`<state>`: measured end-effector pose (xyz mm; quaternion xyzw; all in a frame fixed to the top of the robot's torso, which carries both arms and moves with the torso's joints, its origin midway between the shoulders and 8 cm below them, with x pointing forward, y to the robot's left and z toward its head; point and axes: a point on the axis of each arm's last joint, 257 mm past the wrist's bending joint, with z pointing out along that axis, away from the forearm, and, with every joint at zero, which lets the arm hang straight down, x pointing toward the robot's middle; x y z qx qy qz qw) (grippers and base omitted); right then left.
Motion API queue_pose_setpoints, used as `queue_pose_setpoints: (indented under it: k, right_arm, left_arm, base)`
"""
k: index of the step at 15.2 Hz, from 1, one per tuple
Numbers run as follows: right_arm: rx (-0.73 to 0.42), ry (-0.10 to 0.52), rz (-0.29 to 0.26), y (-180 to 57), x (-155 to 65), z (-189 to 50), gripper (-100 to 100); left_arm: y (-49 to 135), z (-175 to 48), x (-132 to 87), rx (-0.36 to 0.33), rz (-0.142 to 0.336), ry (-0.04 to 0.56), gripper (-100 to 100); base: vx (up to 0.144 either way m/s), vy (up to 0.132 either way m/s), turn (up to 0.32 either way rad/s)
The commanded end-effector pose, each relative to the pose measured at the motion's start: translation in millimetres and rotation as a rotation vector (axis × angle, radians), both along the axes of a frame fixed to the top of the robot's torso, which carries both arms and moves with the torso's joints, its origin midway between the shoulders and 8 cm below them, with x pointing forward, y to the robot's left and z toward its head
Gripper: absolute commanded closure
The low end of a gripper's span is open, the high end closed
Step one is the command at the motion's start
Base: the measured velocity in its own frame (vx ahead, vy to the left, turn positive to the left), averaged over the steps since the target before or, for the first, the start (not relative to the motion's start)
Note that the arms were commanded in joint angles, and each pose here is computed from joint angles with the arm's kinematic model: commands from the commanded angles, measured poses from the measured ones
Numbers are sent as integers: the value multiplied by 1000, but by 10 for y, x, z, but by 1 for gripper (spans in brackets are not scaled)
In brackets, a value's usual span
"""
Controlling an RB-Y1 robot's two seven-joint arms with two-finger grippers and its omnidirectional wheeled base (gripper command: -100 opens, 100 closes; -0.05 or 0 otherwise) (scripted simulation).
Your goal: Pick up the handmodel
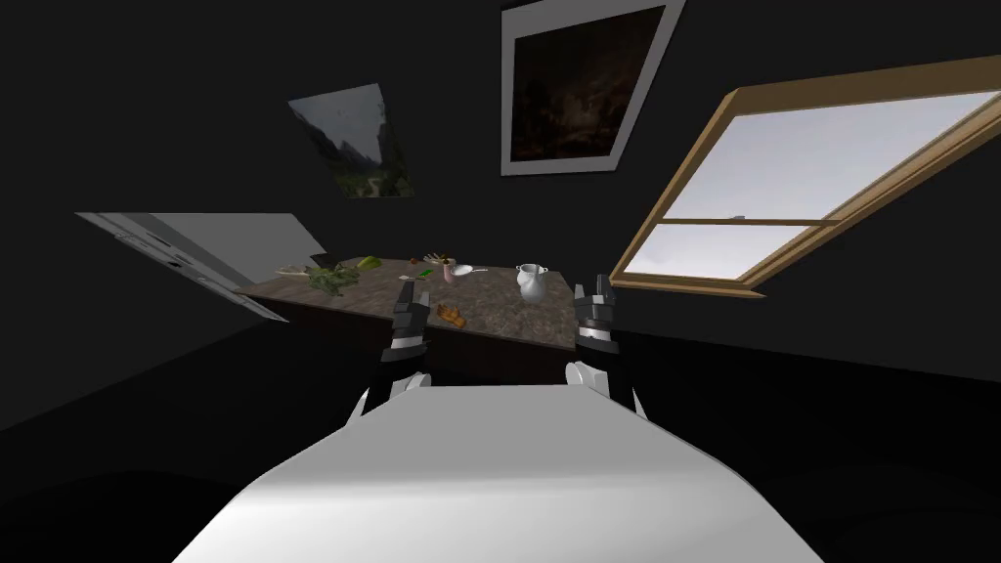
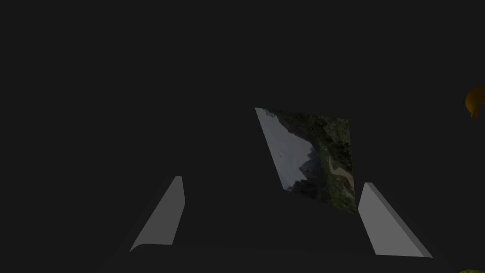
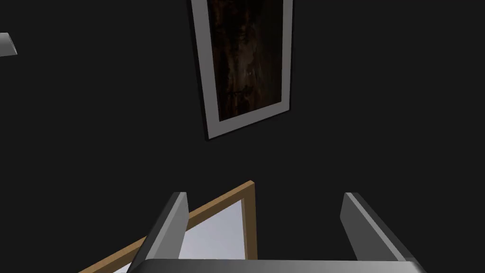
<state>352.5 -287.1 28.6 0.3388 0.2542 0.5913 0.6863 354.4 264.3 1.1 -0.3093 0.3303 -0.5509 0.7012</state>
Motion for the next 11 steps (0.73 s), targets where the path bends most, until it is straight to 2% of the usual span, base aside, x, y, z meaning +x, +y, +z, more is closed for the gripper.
queue_pose_setpoints:
  k: [1, 5, 6, 10, 11]
  right_arm:
    - [0, 0, 0, 0, 0, 0, 0]
    - [0, 0, 0, 0, 0, 0, 0]
    - [0, 0, 0, 0, 0, 0, 0]
    - [0, 0, 0, 0, 0, 0, 0]
    - [0, 0, 0, 0, 0, 0, 0]
  left_arm:
    - [-28, -34, 31, 31, -19, 24, -100]
    - [-39, -140, 128, 76, -47, 95, -100]
    - [-38, -143, 129, 76, -47, 96, -100]
    - [-9, -265, 229, 99, -59, 173, -100]
    - [-9, -265, 229, 99, -59, 173, -100]
  base:
    - [4, 8, -72]
    - [2, 46, -136]
    - [4, 55, -105]
    - [5, 56, -124]
    - [1, 52, -101]
